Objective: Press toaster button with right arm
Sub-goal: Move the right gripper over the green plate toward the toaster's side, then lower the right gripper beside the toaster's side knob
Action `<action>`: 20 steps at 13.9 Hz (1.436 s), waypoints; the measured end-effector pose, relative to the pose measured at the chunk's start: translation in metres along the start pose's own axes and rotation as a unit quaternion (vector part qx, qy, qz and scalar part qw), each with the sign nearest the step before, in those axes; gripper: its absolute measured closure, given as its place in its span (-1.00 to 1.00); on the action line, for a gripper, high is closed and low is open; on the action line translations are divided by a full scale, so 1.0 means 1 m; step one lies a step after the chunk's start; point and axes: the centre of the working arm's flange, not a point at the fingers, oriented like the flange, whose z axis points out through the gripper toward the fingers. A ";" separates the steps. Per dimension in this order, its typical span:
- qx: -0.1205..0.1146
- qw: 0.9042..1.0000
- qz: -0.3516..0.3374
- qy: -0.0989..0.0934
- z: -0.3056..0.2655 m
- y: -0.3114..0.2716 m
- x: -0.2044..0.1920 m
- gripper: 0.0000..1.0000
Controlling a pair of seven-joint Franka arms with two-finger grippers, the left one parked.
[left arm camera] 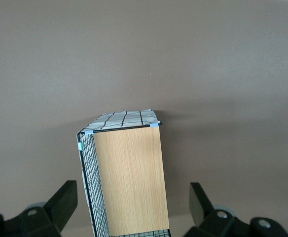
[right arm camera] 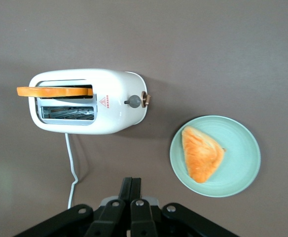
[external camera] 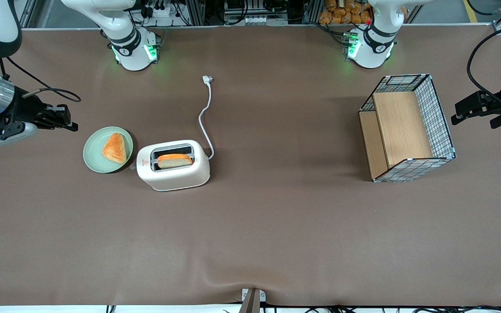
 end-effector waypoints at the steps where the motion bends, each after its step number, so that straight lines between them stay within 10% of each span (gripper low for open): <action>1: 0.016 1.000 0.006 0.001 0.009 0.000 -0.001 0.98; 20: 0.124 0.991 0.050 0.017 0.158 0.043 0.027 0.98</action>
